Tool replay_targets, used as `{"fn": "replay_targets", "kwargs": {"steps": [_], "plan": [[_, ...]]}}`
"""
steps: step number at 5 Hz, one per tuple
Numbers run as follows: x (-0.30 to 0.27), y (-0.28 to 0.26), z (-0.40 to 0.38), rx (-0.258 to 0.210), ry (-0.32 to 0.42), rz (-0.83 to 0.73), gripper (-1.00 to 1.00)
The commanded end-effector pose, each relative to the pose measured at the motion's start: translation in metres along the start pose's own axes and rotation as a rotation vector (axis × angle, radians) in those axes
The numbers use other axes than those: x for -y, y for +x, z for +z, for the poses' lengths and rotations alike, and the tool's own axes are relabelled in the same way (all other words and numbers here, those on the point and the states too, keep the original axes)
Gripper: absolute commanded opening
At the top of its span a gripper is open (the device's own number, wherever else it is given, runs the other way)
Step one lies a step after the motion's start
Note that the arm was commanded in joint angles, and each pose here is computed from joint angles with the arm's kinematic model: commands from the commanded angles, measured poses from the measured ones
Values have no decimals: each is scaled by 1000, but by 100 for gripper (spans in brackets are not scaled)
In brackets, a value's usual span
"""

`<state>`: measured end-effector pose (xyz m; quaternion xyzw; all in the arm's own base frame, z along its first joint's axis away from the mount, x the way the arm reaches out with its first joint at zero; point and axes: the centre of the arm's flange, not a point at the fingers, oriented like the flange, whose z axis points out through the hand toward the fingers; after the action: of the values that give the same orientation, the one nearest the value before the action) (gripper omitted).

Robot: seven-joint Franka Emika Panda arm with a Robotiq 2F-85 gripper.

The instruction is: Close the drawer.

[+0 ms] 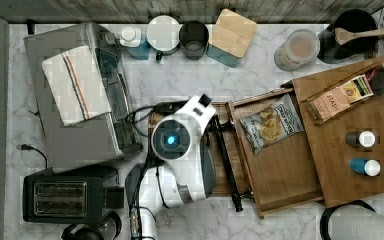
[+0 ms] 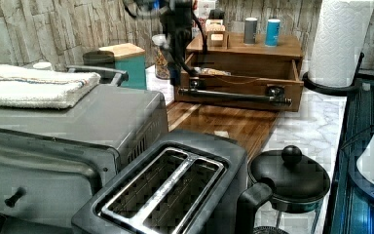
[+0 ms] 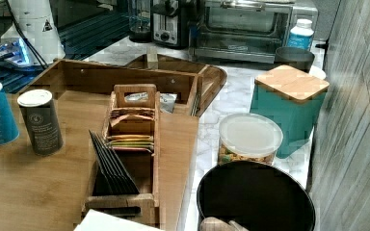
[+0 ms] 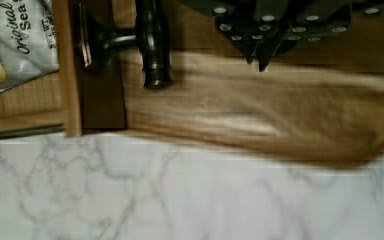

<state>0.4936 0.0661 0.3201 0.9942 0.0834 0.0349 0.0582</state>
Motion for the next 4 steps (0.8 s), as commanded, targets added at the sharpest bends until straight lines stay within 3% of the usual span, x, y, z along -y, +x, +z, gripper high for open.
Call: {"fn": "replay_targets", "kwargs": {"steps": [1,4], "plan": [[-27,-66,57,112,-33,-41,-100],[-56,-69,56,80,-35,-80,-100]]}}
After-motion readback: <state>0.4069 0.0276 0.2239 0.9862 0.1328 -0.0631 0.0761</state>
